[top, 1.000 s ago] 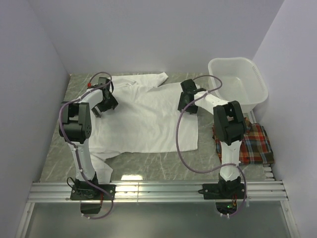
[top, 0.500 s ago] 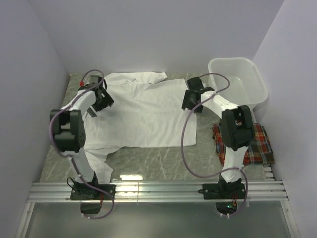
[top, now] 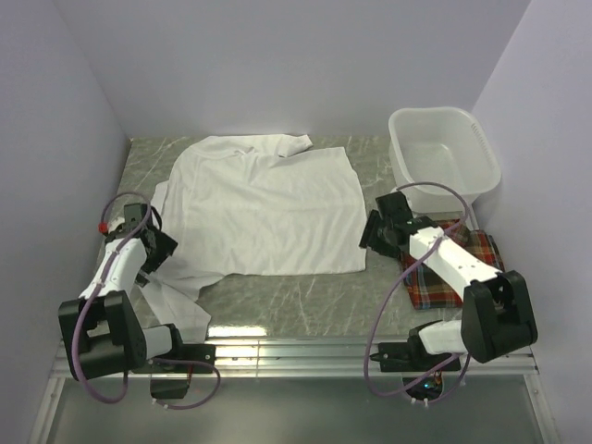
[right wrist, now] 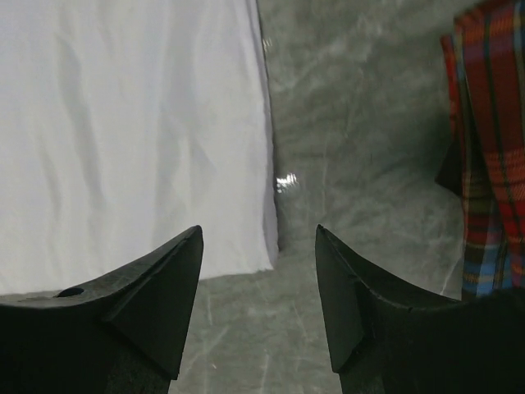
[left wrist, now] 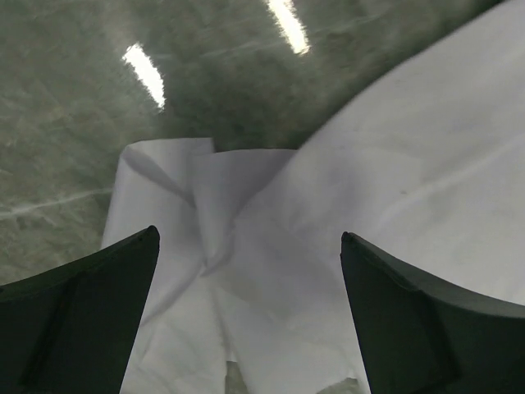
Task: Fold and stack the long sleeve shirts
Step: Fold the shirt
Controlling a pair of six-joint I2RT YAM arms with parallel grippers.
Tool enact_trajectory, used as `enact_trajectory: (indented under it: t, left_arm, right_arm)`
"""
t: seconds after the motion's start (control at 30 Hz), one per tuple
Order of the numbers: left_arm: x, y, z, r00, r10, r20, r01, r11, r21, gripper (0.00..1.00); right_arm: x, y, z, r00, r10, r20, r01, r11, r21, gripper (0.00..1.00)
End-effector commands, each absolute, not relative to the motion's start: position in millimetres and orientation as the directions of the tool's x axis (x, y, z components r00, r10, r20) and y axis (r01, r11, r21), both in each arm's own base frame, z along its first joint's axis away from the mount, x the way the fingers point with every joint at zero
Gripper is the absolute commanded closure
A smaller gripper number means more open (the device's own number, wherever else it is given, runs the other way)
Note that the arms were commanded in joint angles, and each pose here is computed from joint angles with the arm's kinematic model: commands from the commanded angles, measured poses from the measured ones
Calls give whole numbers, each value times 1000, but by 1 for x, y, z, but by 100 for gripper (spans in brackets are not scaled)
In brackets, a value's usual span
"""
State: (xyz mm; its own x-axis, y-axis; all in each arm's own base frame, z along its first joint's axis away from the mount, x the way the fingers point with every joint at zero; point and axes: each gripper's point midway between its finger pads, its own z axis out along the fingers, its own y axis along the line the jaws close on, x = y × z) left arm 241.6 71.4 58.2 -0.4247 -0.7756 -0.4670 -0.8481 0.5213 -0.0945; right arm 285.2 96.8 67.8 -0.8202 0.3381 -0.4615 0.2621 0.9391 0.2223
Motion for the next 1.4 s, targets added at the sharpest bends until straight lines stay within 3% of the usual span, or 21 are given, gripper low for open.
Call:
enact_trajectory:
  t: [0.0,0.37,0.93,1.03,1.07,1.27,1.37]
  left_arm:
    - [242,80,61,-356,-808,-470,-865,475,-162,2]
    - [248,60,43,-411,-829,-378,-823,516,-238,2]
    - [239,59,31,-433,-827,-359,-830,521,-201,4]
    - [240,62,34,-424,-823,-377,-831,520,-201,5]
    - [240,63,35,-426,-822,-379,-830,522,-199,5]
    - [239,58,31,-445,-827,-344,-828,527,-194,12]
    - [235,57,28,-462,-822,-334,-827,535,-175,18]
  right_arm:
    - [279,101,70,-794,382,-474,266,918,294,36]
    - [245,116,34,-809,473,-350,328,856,398,36]
    - [245,114,13,-788,529,-315,404,831,382,40]
    - [245,115,10,-789,530,-312,407,830,380,51]
    - [245,114,9,-789,529,-313,408,832,377,60]
    - [243,110,8,-803,498,-327,388,854,348,92]
    - [242,109,10,-805,491,-334,379,858,347,100]
